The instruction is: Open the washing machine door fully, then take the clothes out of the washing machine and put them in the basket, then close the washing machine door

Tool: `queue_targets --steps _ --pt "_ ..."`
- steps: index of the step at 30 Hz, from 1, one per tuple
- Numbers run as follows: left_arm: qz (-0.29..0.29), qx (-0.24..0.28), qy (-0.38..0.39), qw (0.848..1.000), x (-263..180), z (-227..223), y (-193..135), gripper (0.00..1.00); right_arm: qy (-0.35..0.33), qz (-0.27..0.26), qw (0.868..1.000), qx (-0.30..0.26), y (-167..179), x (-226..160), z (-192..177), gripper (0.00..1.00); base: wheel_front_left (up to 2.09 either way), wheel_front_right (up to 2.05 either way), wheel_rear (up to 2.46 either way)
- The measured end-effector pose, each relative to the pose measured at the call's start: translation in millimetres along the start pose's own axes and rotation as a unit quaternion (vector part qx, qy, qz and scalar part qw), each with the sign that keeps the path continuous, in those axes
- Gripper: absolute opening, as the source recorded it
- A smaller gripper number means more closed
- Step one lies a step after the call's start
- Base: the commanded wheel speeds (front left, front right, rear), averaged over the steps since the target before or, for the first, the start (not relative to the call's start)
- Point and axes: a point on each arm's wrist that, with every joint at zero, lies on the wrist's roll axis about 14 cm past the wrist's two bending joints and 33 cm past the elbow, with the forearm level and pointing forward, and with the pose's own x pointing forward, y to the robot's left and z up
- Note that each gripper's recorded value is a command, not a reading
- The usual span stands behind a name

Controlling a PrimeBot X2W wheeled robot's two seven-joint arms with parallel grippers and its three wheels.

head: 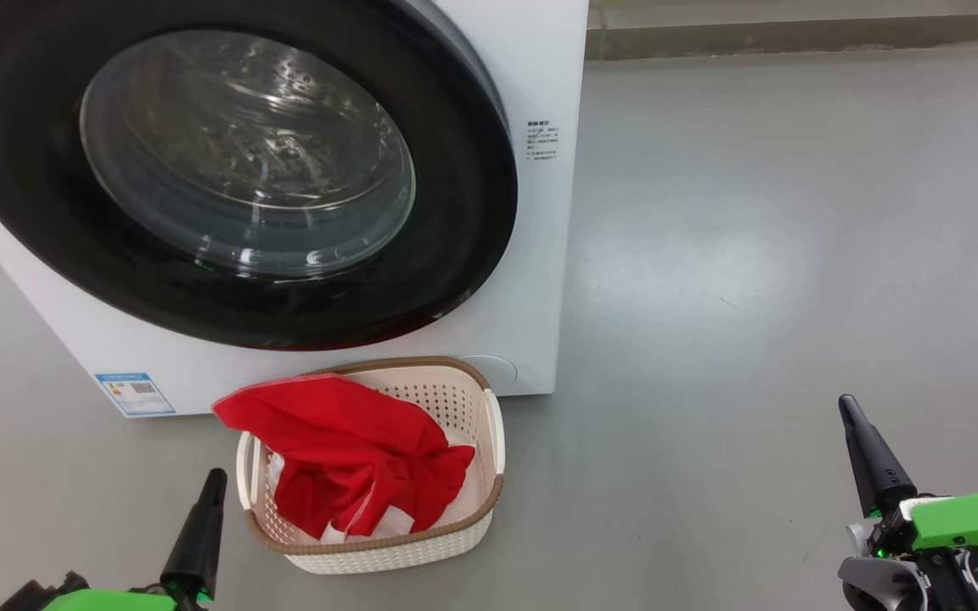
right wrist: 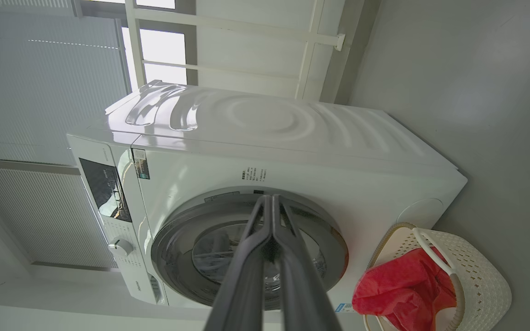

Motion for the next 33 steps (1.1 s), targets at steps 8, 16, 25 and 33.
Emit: queue_targets --steps 8,16,25,33 --pt "0.000 0.000 0.000 1.000 0.0 0.0 0.0 0.00 0.000 0.000 1.000 0.000 0.0 0.0 0.1 0.00 0.00 0.00 0.00" --pt "0.000 0.000 0.000 1.000 0.0 0.0 0.0 0.00 0.000 0.000 1.000 0.000 0.0 0.0 0.1 0.00 0.00 0.00 0.00" --pt "0.000 0.000 0.000 1.000 0.0 0.0 0.0 0.00 0.000 0.000 1.000 0.000 0.0 0.0 0.1 0.00 0.00 0.00 0.00" --pt "0.000 0.000 0.000 1.000 0.0 0.0 0.0 0.00 0.000 0.000 1.000 0.000 0.0 0.0 0.1 0.00 0.00 0.00 0.00"
